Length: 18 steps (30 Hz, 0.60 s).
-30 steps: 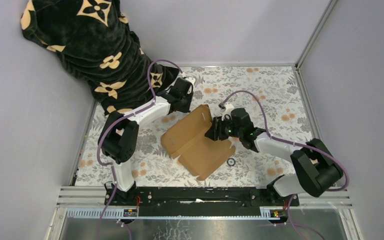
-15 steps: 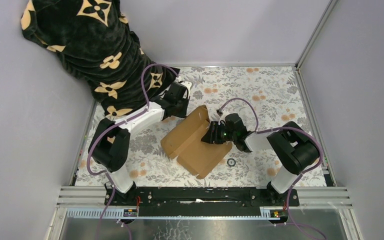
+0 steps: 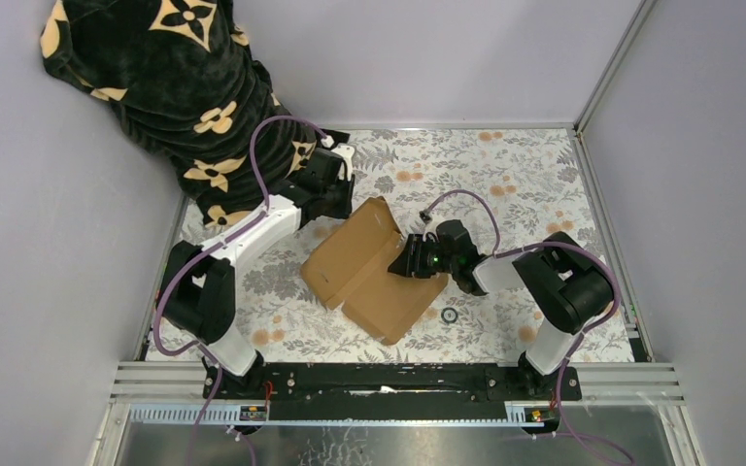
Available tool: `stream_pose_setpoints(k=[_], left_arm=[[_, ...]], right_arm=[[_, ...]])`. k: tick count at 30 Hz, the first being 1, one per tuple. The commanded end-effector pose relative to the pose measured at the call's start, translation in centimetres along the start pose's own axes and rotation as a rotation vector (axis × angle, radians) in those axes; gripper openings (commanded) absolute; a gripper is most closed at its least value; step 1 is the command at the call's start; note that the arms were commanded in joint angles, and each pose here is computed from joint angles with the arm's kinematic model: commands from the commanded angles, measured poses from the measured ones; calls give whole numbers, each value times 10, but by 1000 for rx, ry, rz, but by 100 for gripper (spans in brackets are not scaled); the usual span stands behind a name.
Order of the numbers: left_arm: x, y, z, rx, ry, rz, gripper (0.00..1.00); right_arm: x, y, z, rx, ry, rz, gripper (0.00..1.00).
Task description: Fold the paper box
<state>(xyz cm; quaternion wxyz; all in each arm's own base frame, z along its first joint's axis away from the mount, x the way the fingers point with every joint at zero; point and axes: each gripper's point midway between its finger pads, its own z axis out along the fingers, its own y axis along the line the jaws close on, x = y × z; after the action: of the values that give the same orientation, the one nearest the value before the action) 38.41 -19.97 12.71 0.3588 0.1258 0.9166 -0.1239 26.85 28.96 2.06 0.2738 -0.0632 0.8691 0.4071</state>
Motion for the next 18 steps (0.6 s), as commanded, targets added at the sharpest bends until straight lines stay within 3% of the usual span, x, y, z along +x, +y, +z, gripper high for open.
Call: stream_pose_setpoints(k=[1, 18], left_arm=[[-6, -4, -11, 28, -1, 7, 34], [-14, 53, -37, -129, -17, -57, 46]], right_arm=[[23, -24, 4, 84, 75, 22, 46], [17, -27, 15, 115, 111, -2, 47]])
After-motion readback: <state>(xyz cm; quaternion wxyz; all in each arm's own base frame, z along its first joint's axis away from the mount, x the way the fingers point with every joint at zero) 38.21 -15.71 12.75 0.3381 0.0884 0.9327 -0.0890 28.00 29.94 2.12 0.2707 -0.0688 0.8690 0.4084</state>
